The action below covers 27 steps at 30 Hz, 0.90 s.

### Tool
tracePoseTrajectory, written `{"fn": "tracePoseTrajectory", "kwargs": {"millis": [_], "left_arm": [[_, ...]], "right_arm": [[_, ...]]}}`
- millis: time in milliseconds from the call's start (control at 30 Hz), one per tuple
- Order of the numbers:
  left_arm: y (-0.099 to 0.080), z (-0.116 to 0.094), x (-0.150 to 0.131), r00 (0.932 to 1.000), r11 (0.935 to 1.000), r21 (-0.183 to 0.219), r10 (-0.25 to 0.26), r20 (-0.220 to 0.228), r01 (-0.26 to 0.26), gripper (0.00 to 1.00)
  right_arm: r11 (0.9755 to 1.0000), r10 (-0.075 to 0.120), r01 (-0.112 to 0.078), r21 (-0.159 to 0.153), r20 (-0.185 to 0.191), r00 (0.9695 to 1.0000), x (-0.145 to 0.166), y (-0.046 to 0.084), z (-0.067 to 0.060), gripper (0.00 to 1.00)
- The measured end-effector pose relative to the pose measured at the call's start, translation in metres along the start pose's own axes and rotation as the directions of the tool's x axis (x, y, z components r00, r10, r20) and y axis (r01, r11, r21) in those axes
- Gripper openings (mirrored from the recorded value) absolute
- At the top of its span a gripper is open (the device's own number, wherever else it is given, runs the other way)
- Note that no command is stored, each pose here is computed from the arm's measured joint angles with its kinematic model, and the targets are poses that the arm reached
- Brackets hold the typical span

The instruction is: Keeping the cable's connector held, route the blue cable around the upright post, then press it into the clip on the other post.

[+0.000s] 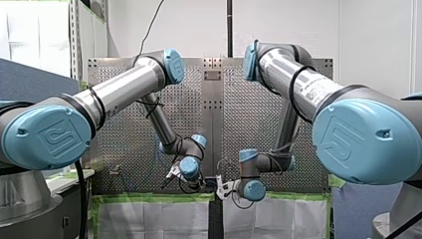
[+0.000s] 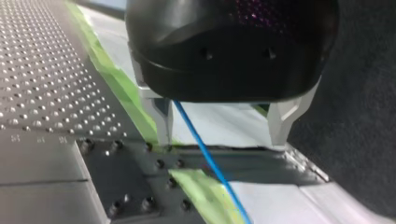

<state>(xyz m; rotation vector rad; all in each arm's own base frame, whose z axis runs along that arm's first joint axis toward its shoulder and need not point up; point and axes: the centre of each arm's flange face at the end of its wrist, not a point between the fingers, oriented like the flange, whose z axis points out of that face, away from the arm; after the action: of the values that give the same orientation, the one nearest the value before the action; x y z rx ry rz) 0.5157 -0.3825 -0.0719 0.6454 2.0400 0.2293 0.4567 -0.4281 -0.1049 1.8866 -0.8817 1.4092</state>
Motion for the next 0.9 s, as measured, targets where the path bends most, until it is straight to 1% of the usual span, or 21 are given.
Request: {"fn": "tracePoseTrajectory", "kwargs": {"millis": [100,200,300,400,533,733,833,900], "left_arm": [[-0.002,0.0,-0.001,0.9996,0.9994,0.022,-0.026,0.009,0.026,0.99],[-0.004,0.001,-0.002,0.9983,0.9975,0.046,-0.054,0.019,0.054,0.99],[-0.006,0.002,-0.004,0.9961,0.9942,0.07,-0.083,0.029,0.081,0.99],[-0.006,0.004,-0.006,0.9916,0.9893,0.091,-0.118,0.051,0.113,0.99],[-0.007,0.008,-0.011,0.9829,0.9809,0.119,-0.164,0.083,0.154,0.99],[-0.009,0.012,-0.017,0.9653,0.9646,0.165,-0.228,0.127,0.206,0.99],[-0.01,0.014,-0.02,0.9553,0.9536,0.192,-0.26,0.14,0.232,0.99],[-0.011,0.014,-0.02,0.9504,0.9468,0.209,-0.277,0.142,0.245,0.99]], "right_arm": [[1.0,0.0,0.0,-0.002,-0.009,1.0,0.009,0.001,-0.001,0.0],[1.0,-0.001,0.001,-0.003,-0.012,0.9999,0.013,0.001,-0.002,0.0],[1.0,-0.001,0.001,-0.003,-0.013,0.9999,0.014,0.002,-0.002,0.0],[1.0,0.0,0.0,-0.006,-0.017,0.9999,0.019,0.002,-0.004,0.0],[0.9999,0.001,-0.001,-0.013,-0.025,0.9997,0.028,0.006,-0.005,0.0],[0.9997,0.003,-0.004,-0.025,-0.026,0.9996,0.032,0.013,-0.004,0.0],[0.9995,0.005,-0.005,-0.031,-0.022,0.9997,0.03,0.016,-0.006,0.0],[0.9993,0.005,-0.006,-0.037,-0.019,0.9998,0.029,0.018,-0.007,0.0]]}}
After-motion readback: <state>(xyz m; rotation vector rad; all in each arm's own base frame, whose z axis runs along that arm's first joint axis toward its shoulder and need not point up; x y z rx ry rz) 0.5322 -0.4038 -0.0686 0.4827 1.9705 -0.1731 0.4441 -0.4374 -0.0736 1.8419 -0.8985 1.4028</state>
